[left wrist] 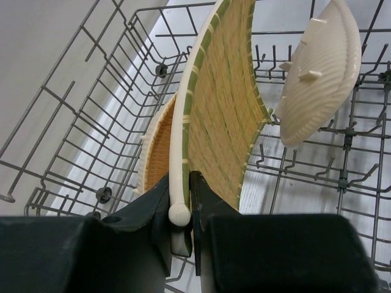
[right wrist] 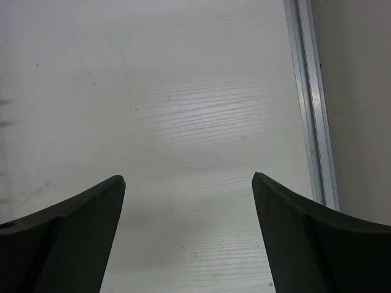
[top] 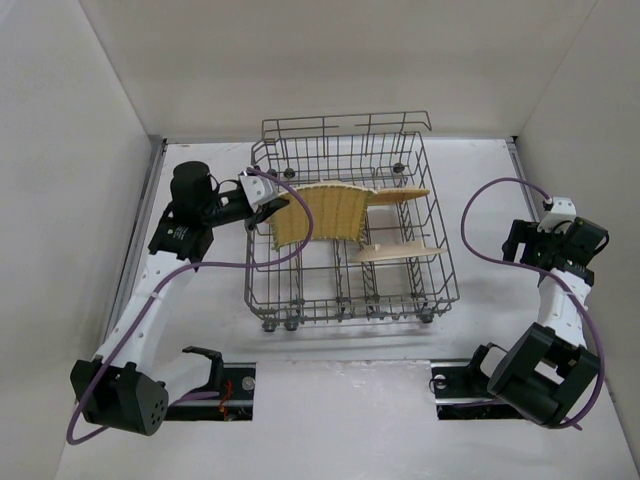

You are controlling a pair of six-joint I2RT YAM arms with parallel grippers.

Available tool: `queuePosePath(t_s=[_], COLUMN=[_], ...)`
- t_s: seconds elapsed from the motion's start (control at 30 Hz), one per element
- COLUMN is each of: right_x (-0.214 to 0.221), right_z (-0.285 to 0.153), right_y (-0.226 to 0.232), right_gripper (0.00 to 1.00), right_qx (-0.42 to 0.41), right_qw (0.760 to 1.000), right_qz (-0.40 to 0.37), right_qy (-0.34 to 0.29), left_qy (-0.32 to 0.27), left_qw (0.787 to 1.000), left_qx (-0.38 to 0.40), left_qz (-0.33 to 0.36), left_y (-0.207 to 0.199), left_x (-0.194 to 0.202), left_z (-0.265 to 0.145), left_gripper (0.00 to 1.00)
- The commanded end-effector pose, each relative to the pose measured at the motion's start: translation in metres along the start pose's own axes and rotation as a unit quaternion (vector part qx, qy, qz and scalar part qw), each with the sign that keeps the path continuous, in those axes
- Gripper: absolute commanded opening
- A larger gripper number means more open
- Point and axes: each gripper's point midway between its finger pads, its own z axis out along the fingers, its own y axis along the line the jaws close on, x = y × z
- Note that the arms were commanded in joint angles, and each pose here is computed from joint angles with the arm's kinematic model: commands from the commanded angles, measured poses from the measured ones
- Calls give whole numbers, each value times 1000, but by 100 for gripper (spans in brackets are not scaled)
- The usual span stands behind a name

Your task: Load the plates into the dish rack

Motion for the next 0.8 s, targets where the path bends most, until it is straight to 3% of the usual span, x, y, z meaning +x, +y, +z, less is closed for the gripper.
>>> queuePosePath(t_s=[0.0,0.47,0.77], right_x=[-18,-15,-13], right_z=[-4,1,4], right_y=[0,-3,-3], right_gripper=[91,91,90], right_qx=[2,-2,-7], right_qw=[999,1000,1000], right_qz=[-20,-12,-7], right_qy=[-30,-12,-1], left_qy=[-40,-8,35], left_qw=[998,1000,999], left_qx=[-4,10,4], left_qz=[52,4,-41], left_y=[3,5,10], left_x=[-28,23,76], left_z=[-4,7,20], left_gripper=[5,7,17])
